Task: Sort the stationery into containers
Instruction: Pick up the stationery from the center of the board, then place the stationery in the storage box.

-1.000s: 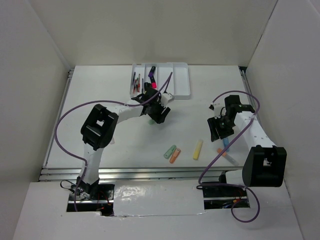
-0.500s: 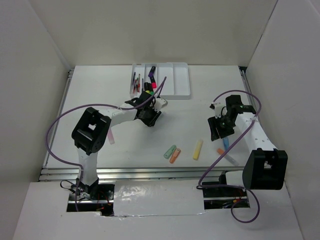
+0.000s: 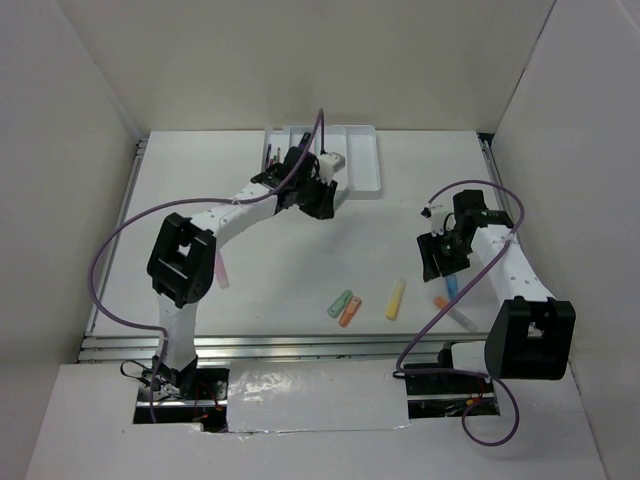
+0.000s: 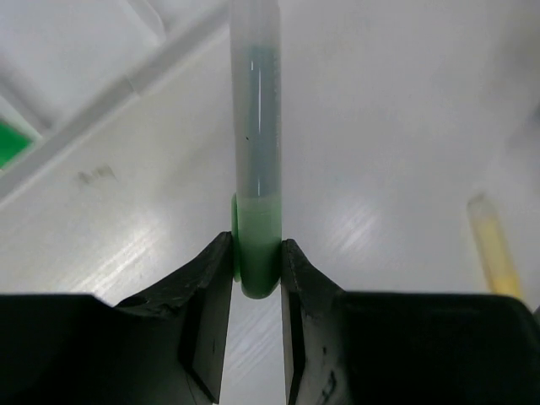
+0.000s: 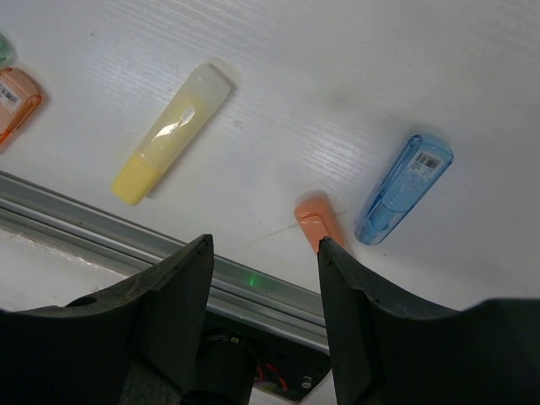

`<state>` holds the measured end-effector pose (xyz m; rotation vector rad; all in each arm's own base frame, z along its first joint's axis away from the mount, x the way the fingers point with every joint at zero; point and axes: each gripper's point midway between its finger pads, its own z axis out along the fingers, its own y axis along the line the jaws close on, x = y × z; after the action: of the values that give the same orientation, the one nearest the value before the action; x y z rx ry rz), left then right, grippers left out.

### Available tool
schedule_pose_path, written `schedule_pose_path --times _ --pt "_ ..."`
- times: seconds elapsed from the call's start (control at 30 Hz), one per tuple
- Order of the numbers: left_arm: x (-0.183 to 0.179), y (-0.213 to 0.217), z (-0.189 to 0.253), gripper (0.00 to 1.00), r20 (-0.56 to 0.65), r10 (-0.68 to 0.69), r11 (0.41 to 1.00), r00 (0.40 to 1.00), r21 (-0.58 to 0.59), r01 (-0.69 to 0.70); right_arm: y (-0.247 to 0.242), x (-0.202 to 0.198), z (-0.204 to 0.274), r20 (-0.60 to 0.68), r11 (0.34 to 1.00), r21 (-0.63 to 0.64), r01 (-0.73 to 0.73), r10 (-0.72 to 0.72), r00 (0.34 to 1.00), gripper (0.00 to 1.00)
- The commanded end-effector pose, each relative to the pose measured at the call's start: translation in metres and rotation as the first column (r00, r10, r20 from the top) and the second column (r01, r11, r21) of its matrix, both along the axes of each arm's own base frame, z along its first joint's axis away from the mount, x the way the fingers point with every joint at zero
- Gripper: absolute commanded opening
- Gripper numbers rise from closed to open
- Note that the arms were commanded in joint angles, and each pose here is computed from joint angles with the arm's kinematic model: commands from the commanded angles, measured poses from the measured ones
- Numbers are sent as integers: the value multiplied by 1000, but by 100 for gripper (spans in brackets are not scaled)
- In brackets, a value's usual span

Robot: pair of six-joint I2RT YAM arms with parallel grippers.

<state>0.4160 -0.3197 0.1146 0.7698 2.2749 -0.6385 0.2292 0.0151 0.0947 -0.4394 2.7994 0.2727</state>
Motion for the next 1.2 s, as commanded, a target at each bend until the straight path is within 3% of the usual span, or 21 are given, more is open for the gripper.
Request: schedule_pose_path --times 0.0,0.07,0.17,0.2,0.37,0.57,0.7,0.93,1.03,1.07,1.17 --pt "35 -21 60 0 26 188 968 982 -174 -181 -1 10 5 37 1000 10 13 -14 999 59" --pt "70 -14 74 0 85 407 907 909 -155 -392 0 11 5 35 1000 12 17 -18 999 59" --pt "106 -15 75 0 128 503 863 855 -132 -488 0 12 3 28 1000 20 23 -23 999 59" --pt "116 -18 57 0 117 508 860 853 -113 -497 1 12 1 21 999 22 27 -28 999 59" --pt "157 -17 52 0 127 556 822 821 -235 -520 1 13 -4 0 999 28 31 -31 1000 59" --pt "190 -3 26 0 168 612 783 773 -261 -564 0 20 -3 -11 999 30 31 -31 999 59" --pt "207 -2 6 10 182 583 803 791 -273 -529 2 24 0 -18 999 42 31 -31 999 59" --pt "207 -12 -16 23 181 533 837 826 -259 -483 3 25 1 -17 998 45 38 -37 999 59" --pt "208 -11 -18 37 184 534 836 825 -258 -484 3 24 2 -15 998 44 41 -41 999 59" --pt "208 -11 -16 52 183 537 834 823 -262 -486 3 23 2 -15 998 43 43 -42 999 59" --pt "209 -10 0 71 199 548 826 813 -283 -488 2 23 6 1 998 36 42 -42 999 59"
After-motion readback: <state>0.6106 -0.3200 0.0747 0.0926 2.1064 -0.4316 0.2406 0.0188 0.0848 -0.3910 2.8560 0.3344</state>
